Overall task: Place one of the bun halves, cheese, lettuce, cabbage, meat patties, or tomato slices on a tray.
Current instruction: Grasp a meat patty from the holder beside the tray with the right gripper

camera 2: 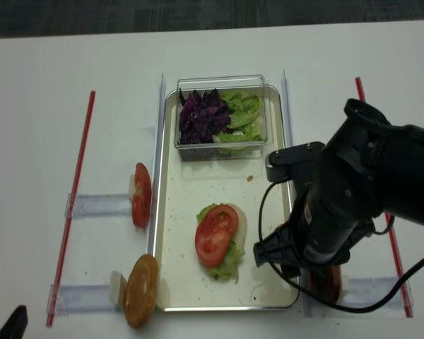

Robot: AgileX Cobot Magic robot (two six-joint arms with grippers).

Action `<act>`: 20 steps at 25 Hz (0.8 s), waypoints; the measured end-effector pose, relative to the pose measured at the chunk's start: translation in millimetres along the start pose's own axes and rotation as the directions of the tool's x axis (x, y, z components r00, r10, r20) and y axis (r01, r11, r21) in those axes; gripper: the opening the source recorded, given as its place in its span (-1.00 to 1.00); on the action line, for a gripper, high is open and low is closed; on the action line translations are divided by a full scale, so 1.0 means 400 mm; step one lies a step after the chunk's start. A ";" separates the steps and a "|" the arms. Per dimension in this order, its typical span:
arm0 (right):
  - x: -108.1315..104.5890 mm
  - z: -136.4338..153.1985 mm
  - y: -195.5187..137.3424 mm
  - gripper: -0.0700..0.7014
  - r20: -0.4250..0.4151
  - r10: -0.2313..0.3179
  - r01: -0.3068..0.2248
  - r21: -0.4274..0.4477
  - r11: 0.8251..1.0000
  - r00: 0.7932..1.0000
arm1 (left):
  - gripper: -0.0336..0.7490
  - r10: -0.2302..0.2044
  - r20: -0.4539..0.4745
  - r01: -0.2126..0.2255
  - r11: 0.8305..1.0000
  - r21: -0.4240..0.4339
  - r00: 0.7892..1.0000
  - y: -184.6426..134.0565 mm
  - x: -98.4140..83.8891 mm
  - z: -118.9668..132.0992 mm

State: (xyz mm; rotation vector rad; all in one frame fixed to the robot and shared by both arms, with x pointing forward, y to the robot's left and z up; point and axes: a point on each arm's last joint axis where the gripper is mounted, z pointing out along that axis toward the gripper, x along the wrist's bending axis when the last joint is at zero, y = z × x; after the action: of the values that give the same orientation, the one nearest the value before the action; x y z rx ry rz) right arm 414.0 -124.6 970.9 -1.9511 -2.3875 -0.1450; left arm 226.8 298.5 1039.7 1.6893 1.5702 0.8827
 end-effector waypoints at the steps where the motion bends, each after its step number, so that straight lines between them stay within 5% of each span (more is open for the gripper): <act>1: 0.001 -0.001 0.002 0.27 -0.001 -0.001 0.001 -0.004 1.000 1.000 | 0.35 0.000 0.000 0.000 1.000 0.000 1.000 0.000 0.000 0.000; 20: -0.005 0.000 -0.005 0.26 0.024 0.017 -0.018 0.028 0.999 1.000 | 0.34 0.000 0.000 0.000 1.000 0.000 1.000 0.000 0.000 0.000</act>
State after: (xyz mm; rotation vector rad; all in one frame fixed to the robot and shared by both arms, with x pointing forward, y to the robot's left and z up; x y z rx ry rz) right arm 412.4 -126.8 970.6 -1.9724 -2.3725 -0.0869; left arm 226.8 298.5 1039.7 1.6893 1.5702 0.8827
